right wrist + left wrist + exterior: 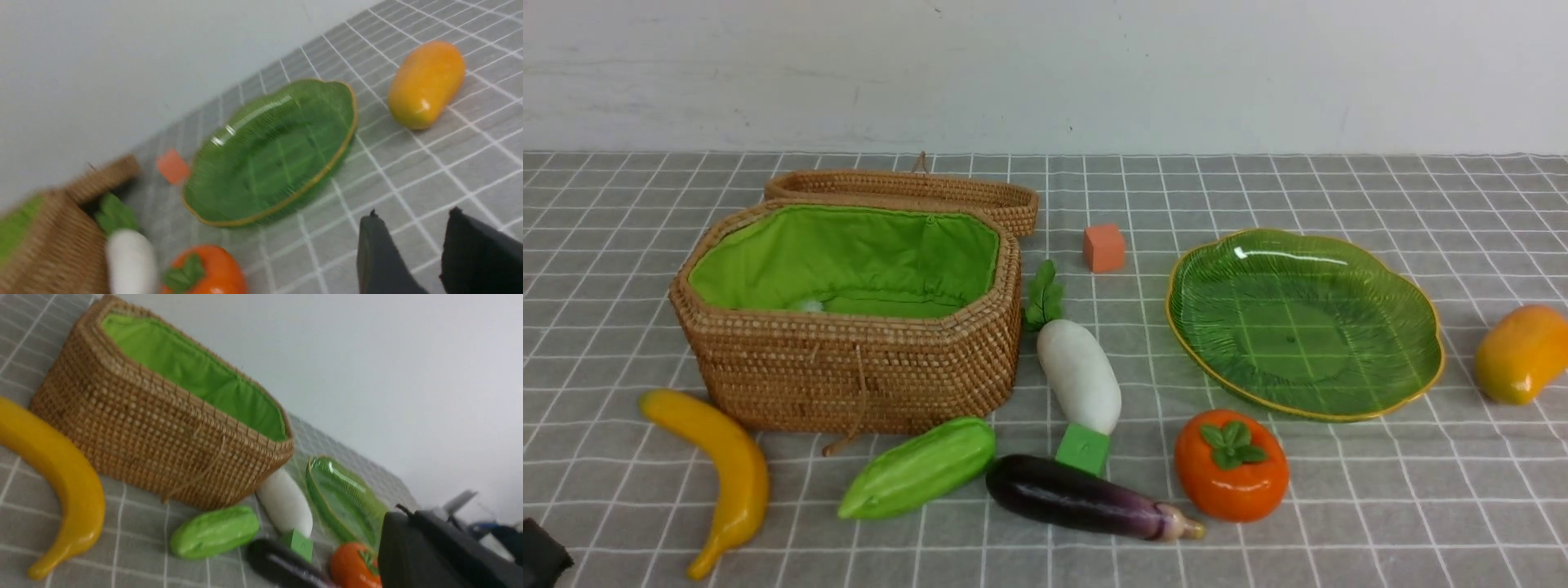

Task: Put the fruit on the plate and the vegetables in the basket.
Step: Use the left arm to grab a banana and put it into the right plate

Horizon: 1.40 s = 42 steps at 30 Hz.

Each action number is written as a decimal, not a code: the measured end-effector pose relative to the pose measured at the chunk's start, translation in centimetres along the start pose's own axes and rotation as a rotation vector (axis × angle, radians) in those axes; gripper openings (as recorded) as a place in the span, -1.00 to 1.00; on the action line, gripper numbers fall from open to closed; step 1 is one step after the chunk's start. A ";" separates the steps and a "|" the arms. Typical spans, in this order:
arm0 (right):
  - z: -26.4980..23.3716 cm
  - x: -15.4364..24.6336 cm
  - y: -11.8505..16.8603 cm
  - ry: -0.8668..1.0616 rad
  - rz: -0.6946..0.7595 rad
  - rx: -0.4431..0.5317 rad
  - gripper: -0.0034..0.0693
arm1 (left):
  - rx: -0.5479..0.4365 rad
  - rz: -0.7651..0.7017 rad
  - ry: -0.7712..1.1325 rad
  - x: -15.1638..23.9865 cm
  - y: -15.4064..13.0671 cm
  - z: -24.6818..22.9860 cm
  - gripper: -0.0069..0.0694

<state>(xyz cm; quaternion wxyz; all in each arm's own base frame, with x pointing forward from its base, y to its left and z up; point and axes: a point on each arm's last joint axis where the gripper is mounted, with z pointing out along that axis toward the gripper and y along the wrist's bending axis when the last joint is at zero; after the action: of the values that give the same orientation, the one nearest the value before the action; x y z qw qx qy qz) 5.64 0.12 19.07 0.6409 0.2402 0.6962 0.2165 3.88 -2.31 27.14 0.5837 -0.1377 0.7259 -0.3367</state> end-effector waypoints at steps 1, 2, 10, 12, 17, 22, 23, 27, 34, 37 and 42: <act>0.0 -0.2 0.1 -0.018 0.055 -0.012 -0.26 | -0.026 0.008 0.061 0.0 -0.1 0.3 -0.85; 0.0 -0.3 0.2 -0.033 0.098 -0.023 -0.27 | -0.064 0.022 0.135 -0.1 -0.2 1.0 -0.85; -1.7 -4.4 5.7 0.261 -0.047 -0.125 -0.53 | -0.283 0.170 0.534 -1.9 -0.4 6.2 -0.85; -2.1 -6.2 7.7 0.363 -0.164 -0.155 -0.57 | -0.329 0.187 0.603 -2.2 -0.1 7.8 -0.85; -2.6 -11.1 12.8 0.610 -0.453 -0.238 -0.60 | -0.440 0.236 0.731 -3.0 1.4 13.1 -0.85; -3.1 -13.7 14.9 0.581 -0.560 -0.294 -0.60 | -0.481 0.258 0.819 -2.3 2.3 16.5 -0.85; -3.3 -13.9 15.1 0.565 -0.569 -0.302 -0.60 | -0.498 0.278 0.845 -1.9 2.4 17.3 -0.85; -3.3 -14.1 15.2 0.552 -0.578 -0.310 -0.60 | -0.570 0.301 0.875 -0.7 3.1 18.6 -0.81; -3.3 -14.2 15.3 0.531 -0.628 -0.333 -0.60 | -0.726 0.309 0.840 0.5 5.8 21.0 0.06; -3.3 -14.3 15.4 0.516 -0.636 -0.340 -0.60 | -0.741 0.317 0.806 1.2 6.9 22.3 0.46; -3.3 -14.3 15.4 0.516 -0.637 -0.341 -0.59 | -0.763 0.320 0.781 2.6 8.6 24.1 0.67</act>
<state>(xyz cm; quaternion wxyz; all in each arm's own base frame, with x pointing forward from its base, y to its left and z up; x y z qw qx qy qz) 4.17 3.55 39.99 0.5111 -0.1573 0.8271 0.1729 27.44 -5.44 17.36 0.2246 -0.0926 0.9699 0.0160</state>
